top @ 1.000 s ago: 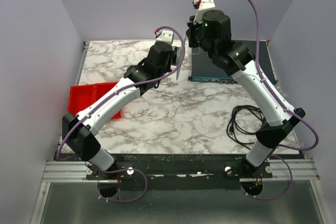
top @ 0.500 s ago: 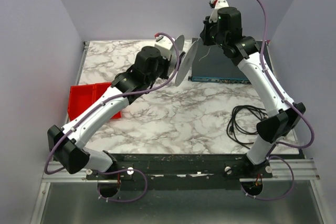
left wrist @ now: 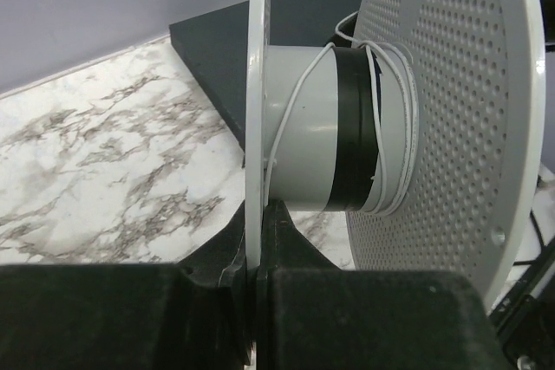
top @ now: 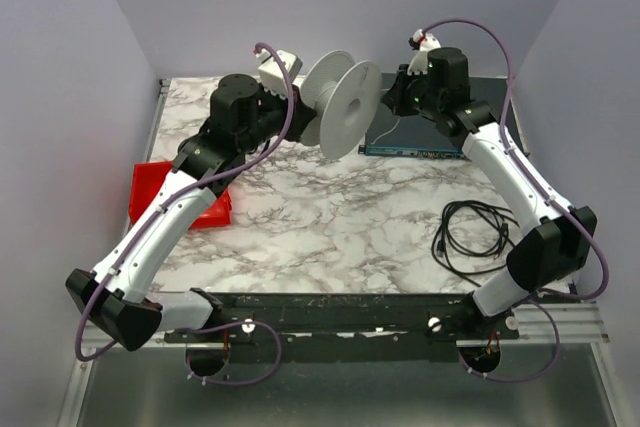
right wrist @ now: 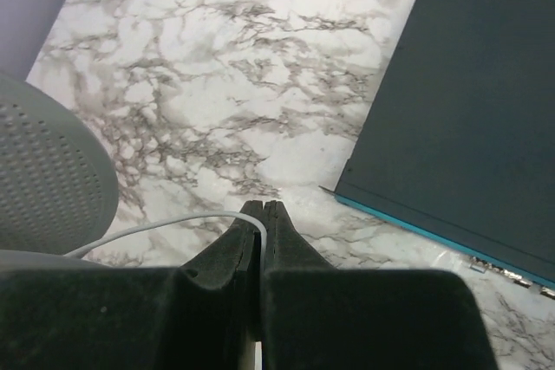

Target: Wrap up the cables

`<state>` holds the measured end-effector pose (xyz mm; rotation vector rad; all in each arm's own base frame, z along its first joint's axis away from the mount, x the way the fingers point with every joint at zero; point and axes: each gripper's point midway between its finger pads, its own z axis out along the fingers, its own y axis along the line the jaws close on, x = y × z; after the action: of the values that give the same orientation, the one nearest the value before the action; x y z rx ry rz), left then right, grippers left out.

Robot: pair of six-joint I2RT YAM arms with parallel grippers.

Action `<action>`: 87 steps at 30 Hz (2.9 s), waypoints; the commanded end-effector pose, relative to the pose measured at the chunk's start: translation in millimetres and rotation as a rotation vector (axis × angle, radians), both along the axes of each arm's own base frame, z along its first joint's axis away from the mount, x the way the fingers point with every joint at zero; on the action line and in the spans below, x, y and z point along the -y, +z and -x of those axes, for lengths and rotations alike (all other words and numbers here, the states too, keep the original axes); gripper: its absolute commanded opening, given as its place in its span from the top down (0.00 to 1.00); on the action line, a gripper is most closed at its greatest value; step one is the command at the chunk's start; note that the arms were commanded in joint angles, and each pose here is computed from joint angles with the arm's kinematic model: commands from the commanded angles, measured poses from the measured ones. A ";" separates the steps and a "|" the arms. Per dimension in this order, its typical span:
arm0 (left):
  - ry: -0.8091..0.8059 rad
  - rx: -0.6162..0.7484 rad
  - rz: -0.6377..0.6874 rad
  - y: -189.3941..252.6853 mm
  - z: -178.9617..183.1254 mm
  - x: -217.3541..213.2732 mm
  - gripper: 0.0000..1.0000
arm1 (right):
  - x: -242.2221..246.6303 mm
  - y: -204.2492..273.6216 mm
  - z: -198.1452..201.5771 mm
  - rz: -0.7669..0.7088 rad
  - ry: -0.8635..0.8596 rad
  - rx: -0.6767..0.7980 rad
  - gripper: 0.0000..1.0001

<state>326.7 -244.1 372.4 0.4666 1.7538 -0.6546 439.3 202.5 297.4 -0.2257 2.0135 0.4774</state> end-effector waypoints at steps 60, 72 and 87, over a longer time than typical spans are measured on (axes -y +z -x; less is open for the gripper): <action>0.451 0.124 0.459 132.1 -3.1 -20.6 1.00 | -108.8 -6.6 107.7 -0.684 0.511 -0.010 0.82; 0.458 0.127 0.454 131.6 -4.1 -20.7 1.00 | -104.8 -14.2 105.1 -0.652 0.460 -0.015 0.82; 0.453 0.086 0.466 142.5 0.0 -12.4 1.00 | -97.6 19.6 65.7 -0.718 0.183 0.243 0.54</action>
<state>333.7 -235.1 479.0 -0.1564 1.5681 -0.6109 360.6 297.5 289.5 -0.0797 1.6146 1.2793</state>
